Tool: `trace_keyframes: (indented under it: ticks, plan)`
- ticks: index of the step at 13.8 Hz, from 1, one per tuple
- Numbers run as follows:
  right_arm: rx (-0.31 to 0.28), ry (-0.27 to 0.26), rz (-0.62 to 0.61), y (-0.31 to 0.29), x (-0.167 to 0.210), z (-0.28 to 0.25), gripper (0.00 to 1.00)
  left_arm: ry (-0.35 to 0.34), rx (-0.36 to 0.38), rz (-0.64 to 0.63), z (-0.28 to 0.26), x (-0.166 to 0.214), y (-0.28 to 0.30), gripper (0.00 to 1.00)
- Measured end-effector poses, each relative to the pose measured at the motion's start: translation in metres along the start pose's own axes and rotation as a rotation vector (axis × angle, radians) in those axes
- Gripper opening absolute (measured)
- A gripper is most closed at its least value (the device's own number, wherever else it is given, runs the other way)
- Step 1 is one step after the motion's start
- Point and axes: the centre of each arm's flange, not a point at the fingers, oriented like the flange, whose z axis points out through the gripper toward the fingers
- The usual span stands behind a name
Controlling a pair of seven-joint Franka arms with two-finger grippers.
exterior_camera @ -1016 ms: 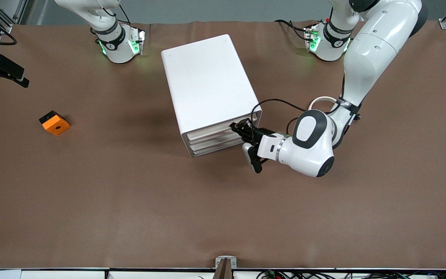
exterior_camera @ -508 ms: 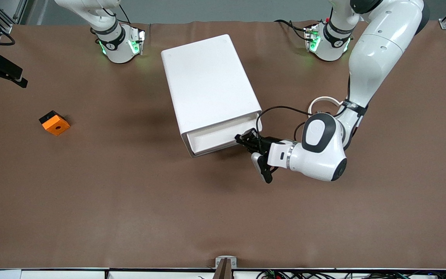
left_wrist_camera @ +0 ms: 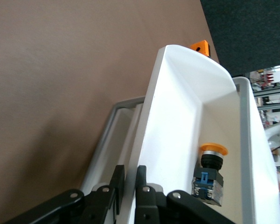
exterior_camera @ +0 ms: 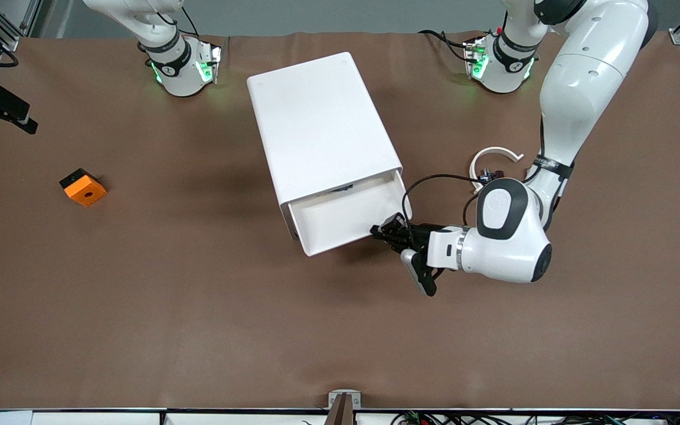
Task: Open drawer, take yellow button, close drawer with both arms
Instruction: 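Pull the drawer out of the cabinet with the left gripper, then release the drawer with the left gripper while the right gripper reaches over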
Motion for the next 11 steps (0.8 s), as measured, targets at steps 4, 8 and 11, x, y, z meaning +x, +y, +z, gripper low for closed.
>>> trace_keyframes:
  ticks: [4, 8, 11]
  plan:
    - [-0.002, -0.059, 0.016, 0.008, 0.021, 0.033, 1.00, 0.043, 0.053, 0.001, -0.019, 0.006, -0.009, 0.14]
    - [0.000, -0.110, 0.025, 0.012, 0.026, 0.049, 1.00, 0.077, 0.090, 0.002, -0.032, 0.009, -0.017, 0.14]
    - [0.043, -0.144, 0.037, 0.004, 0.027, 0.057, 1.00, 0.094, 0.111, 0.012, -0.039, 0.010, -0.021, 0.14]
